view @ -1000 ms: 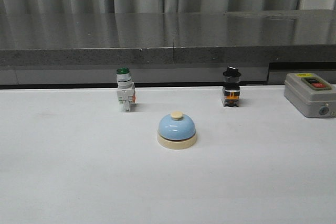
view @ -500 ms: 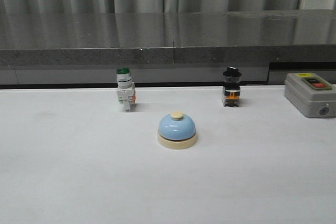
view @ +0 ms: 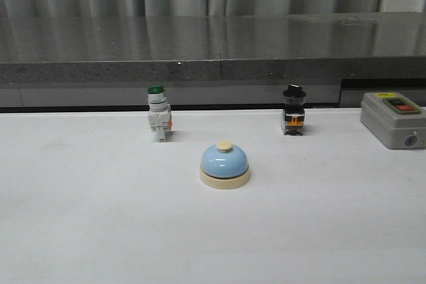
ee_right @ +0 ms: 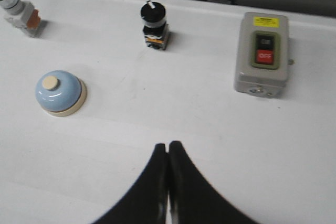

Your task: Place and press bell with both arms

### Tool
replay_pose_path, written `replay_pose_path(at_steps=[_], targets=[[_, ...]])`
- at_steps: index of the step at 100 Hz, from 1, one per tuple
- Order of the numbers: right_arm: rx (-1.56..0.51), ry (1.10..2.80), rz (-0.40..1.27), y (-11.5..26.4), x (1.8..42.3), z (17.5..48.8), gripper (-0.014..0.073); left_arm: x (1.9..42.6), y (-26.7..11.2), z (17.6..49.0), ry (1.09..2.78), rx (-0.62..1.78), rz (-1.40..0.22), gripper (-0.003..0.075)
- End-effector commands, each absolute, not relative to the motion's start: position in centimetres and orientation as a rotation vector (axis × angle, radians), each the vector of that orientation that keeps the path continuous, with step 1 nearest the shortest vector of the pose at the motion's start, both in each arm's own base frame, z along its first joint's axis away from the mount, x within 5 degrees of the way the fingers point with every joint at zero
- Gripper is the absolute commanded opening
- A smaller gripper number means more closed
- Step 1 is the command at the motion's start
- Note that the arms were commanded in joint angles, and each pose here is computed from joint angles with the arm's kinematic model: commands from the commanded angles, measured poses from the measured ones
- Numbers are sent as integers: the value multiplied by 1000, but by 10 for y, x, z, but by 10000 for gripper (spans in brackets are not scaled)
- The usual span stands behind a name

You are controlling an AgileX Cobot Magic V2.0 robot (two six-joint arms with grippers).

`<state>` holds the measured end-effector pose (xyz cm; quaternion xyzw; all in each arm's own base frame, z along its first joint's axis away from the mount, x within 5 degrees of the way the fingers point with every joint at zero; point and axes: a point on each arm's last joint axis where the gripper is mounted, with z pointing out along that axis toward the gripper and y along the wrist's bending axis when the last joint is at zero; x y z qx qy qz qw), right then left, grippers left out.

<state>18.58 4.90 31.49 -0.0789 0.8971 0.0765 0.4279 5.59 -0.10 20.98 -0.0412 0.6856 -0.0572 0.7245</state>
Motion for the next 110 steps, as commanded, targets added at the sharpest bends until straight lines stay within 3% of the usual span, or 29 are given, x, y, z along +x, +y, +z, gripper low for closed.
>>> replay_pose_path(at_steps=[1, 51, 110], targets=[[-244, 2174, 220, 62, 203, 330, -59, 55, -1, 204, 1446, -88, -129, -20], [-583, 2252, 280, 147, 281, 323, -59, 55, -1, 204, 1446, -88, -129, -20], [-800, 2477, 278, 226, 337, 281, -59, 55, -1, 204, 1446, -88, -129, -20]])
